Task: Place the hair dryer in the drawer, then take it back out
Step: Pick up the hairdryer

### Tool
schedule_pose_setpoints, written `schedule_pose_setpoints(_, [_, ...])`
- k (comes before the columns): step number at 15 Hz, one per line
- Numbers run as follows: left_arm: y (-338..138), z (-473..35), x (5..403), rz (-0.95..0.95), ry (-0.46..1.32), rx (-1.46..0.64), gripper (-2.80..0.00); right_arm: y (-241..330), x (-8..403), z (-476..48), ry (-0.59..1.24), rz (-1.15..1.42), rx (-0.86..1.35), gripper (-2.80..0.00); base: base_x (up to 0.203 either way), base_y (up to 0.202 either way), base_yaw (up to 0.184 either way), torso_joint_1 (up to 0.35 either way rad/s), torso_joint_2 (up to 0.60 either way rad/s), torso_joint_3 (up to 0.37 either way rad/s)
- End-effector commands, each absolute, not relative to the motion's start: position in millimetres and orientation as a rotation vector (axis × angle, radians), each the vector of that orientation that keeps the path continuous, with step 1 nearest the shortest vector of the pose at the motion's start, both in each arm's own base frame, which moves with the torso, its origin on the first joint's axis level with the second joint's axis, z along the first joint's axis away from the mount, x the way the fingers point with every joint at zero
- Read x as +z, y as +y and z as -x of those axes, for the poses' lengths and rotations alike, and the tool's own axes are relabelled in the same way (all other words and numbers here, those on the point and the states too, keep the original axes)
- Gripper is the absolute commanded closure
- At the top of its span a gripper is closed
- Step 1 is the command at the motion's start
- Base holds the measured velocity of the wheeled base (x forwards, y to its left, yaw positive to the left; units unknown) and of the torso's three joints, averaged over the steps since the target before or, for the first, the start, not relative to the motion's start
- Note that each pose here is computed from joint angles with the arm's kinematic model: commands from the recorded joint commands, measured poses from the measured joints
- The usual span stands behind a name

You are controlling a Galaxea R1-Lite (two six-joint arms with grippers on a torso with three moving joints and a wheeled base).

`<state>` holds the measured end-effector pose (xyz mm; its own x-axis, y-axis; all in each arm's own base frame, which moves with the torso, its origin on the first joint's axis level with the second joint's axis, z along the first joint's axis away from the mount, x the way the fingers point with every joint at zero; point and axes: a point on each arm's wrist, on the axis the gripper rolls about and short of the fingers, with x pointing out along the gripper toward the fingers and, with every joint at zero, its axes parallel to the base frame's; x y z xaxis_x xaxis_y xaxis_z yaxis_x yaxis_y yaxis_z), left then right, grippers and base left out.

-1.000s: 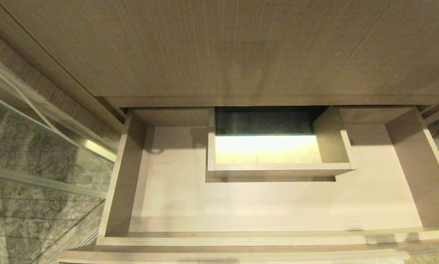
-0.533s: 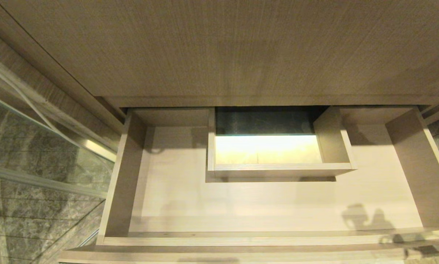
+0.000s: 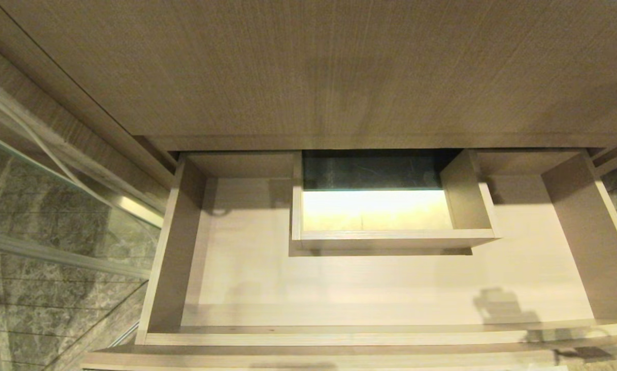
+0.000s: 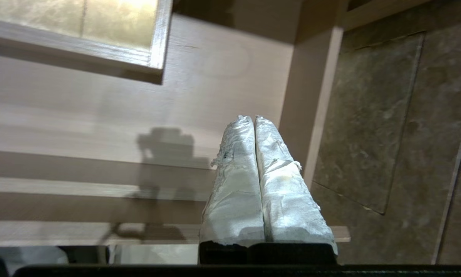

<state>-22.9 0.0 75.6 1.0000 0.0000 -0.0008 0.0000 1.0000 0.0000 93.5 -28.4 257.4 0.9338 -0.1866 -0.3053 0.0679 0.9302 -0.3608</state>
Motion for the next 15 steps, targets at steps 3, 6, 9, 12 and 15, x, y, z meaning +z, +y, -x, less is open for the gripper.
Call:
schedule_pose_setpoints(3, [0, 23, 75, 0.0, 0.001, 0.0, 0.0, -21, 246, -82, 0.388, 0.32, -0.099, 0.0, 0.0, 0.0, 0.0, 0.0, 0.0, 0.0])
schedule_pose_setpoints(6, [0, 23, 76, 0.0, 0.0, 0.0, 0.0, -20, 244, -78, 0.4, 0.305, -0.094, 0.0, 0.0, 0.0, 0.0, 0.0, 0.0, 0.0])
schedule_pose_setpoints(9, [0, 23, 75, 0.0, 0.001, 0.0, 0.0, -15, 240, -69, 0.372, 0.282, -0.083, 0.0, 0.0, 0.0, 0.0, 0.0, 0.0, 0.0])
schedule_pose_setpoints(12, [0, 23, 75, 0.0, 0.002, 0.0, 0.0, -15, 241, -65, 0.366, 0.294, -0.159, 0.0, 0.0, 0.0, 0.0, 0.0, 0.0, 0.0])
schedule_pose_setpoints(15, [0, 23, 75, 0.0, 0.002, 0.0, 0.0, -16, 241, -63, 0.373, 0.281, -0.249, 0.0, 0.0, 0.0, 0.0, 0.0, 0.0, 0.0])
